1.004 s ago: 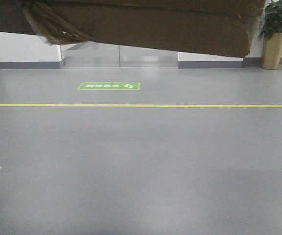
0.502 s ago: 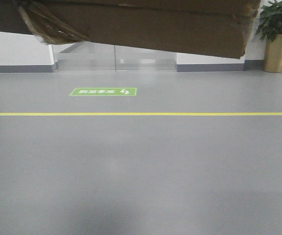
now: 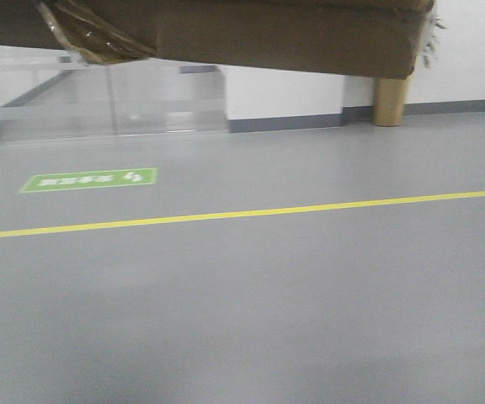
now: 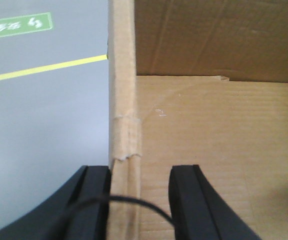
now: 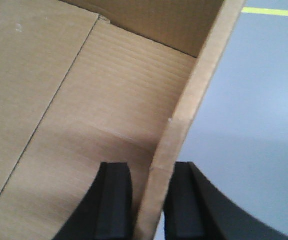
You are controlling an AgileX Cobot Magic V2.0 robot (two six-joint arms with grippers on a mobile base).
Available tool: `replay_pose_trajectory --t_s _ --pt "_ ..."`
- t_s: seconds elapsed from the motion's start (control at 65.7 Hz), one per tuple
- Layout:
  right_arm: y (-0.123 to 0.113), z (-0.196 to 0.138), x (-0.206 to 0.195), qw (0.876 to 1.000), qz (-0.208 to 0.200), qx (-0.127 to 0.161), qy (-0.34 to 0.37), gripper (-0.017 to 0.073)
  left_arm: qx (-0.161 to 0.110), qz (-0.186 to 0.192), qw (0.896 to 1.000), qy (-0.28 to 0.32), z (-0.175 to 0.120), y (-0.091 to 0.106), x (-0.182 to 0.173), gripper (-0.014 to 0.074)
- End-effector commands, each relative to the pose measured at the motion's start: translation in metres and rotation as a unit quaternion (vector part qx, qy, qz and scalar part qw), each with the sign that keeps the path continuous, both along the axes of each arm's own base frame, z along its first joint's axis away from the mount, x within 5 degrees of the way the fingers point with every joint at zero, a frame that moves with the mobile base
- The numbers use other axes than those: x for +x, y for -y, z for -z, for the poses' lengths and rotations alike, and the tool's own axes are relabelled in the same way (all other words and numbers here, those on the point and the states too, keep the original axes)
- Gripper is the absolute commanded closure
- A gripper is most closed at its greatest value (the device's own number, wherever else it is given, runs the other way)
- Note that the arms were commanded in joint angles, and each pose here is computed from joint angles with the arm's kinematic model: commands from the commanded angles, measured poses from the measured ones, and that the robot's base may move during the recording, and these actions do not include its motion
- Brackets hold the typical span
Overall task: Grab carton from right shelf to conveyor
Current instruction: 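Hold the carton with both grippers while driving to the red conveyor, then carry the carton over the dark conveyor belt and lower it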
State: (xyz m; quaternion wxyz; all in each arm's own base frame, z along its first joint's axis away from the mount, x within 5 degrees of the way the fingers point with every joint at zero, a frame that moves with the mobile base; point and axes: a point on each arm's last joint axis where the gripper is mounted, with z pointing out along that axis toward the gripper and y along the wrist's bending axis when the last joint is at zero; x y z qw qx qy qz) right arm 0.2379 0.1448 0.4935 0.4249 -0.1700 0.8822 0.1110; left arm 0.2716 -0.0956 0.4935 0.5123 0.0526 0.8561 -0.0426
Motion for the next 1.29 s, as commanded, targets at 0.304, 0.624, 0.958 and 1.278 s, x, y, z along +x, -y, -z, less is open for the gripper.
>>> replay_pose_trajectory --t_s 0.304,0.624,0.958,1.278 --pt "-0.0144 -0.021 -0.0002 0.991 -0.044 0.091 0.083 0.0628 -0.037 0.038 0.998 0.033 -0.009 0.0109 -0.0038 0.0599" --pt "-0.0144 -0.021 -0.0002 0.991 -0.044 0.091 0.083 0.0628 -0.013 0.026 0.999 0.043 -0.0098 0.0073 -0.0026 0.0599" --pt "-0.0144 -0.021 -0.0002 0.991 -0.044 0.091 0.083 0.0628 -0.011 0.026 0.999 0.043 -0.0099 0.007 -0.0025 0.0599" --pt "-0.0144 -0.021 -0.0002 0.991 -0.044 0.091 0.083 0.0628 -0.011 0.026 0.999 0.043 -0.0099 0.007 -0.0025 0.0599"
